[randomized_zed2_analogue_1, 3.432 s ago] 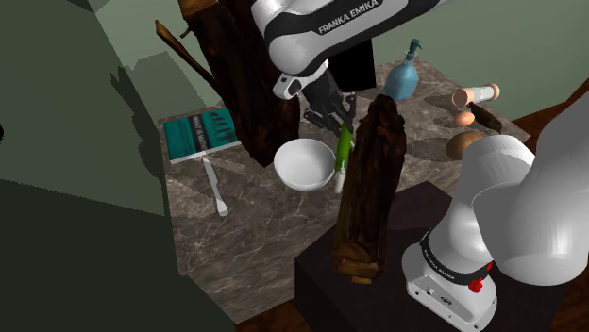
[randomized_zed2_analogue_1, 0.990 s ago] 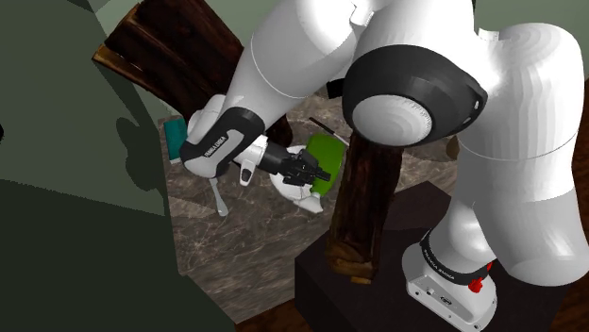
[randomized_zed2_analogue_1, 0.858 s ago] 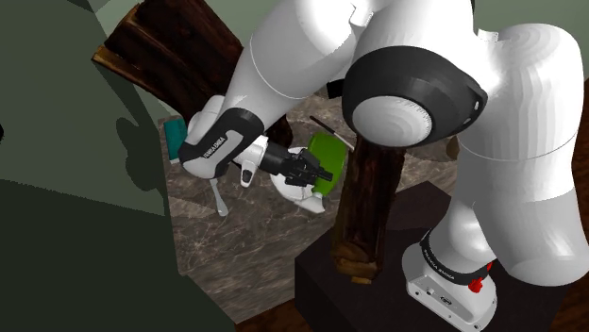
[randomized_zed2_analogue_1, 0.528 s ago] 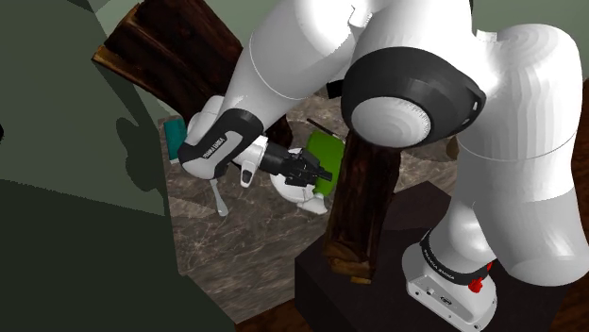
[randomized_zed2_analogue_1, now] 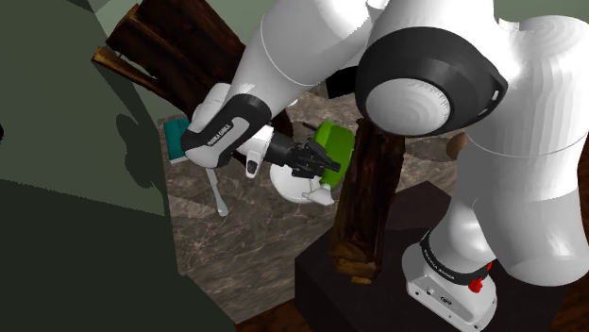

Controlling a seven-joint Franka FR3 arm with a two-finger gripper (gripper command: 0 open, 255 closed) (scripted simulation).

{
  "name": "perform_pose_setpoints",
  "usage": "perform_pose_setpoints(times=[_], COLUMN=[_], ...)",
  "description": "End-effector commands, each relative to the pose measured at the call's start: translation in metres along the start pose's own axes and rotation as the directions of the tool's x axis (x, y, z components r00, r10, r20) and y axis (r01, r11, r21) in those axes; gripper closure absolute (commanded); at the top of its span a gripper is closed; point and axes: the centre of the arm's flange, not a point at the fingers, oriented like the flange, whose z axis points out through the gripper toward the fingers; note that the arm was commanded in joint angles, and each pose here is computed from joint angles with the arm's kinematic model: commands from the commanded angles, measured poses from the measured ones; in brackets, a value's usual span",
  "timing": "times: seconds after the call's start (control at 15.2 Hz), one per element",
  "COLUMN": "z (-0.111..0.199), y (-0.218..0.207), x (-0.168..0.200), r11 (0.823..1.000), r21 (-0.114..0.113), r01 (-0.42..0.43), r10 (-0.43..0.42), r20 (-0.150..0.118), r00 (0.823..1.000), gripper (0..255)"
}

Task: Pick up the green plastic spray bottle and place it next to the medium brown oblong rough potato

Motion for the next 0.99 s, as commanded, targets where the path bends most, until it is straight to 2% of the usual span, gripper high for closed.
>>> perform_pose_setpoints(times=[0.0, 0.92], z=[-0.003, -0.023], y=[-0.01, -0.081], x=[0.0, -0.002], r11=[1.0, 1.0], r21=[0.002, 0.002], r01=[0.0, 0.0], r10=[0.0, 0.0], r20=[-0.001, -0.001], r00=[1.0, 1.0], gripper=[255, 255])
